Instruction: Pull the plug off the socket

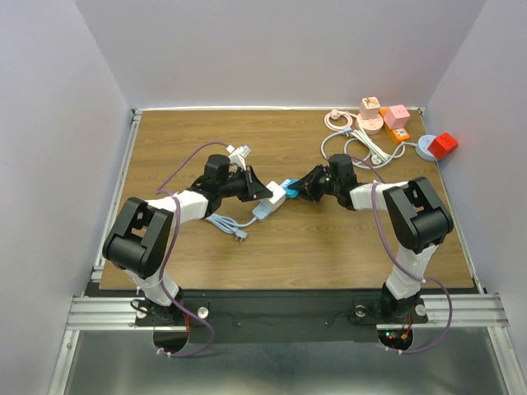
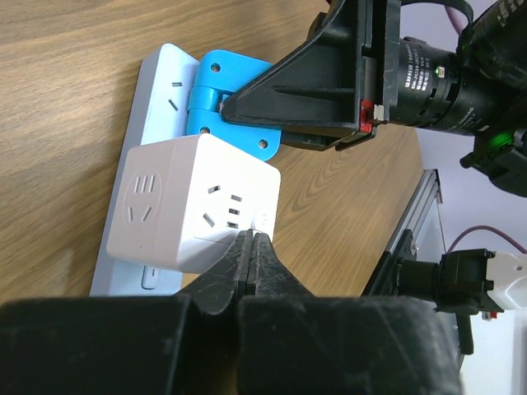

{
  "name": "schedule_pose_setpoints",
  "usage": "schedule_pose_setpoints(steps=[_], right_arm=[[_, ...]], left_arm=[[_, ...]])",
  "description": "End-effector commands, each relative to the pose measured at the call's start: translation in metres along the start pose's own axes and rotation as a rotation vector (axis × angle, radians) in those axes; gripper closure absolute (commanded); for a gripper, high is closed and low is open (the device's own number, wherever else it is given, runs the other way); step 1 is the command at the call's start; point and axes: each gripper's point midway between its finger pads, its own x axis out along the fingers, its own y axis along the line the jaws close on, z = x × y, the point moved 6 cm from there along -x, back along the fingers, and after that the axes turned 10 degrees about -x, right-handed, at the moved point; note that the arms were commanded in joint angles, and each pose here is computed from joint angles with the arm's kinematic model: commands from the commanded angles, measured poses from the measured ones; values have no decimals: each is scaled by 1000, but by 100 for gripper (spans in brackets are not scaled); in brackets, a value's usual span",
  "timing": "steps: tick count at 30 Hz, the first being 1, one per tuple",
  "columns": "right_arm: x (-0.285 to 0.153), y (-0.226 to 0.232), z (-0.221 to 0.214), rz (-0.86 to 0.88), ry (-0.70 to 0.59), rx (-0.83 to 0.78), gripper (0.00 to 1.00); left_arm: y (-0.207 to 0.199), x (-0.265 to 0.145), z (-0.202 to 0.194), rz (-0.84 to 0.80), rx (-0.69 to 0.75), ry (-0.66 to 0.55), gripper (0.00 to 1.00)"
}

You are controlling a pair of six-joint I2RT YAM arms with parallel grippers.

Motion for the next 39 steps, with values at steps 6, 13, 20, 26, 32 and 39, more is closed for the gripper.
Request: schedule_pose_setpoints(steps=[6, 13, 20, 26, 32, 39], right_arm=[[-42, 108, 21, 466, -64, -128, 100], [-70, 121, 35, 492, -115, -119, 100], [-104, 50, 71, -35, -293, -177, 100], [-153, -8, 78, -492, -367, -137, 100], [-183, -73, 59, -905, -291, -91, 100], [-217, -86, 51, -1062, -381, -115, 100]], left_arm=[[58, -6, -34, 275, -70, 74, 100], [53, -6, -30, 260, -71, 74, 100], [-14, -25, 5, 101, 0, -29, 100], [-73, -43, 43, 16, 92, -109, 100], [-110, -58, 60, -54, 133, -151, 100], [-121, -71, 62, -57, 157, -179, 100]])
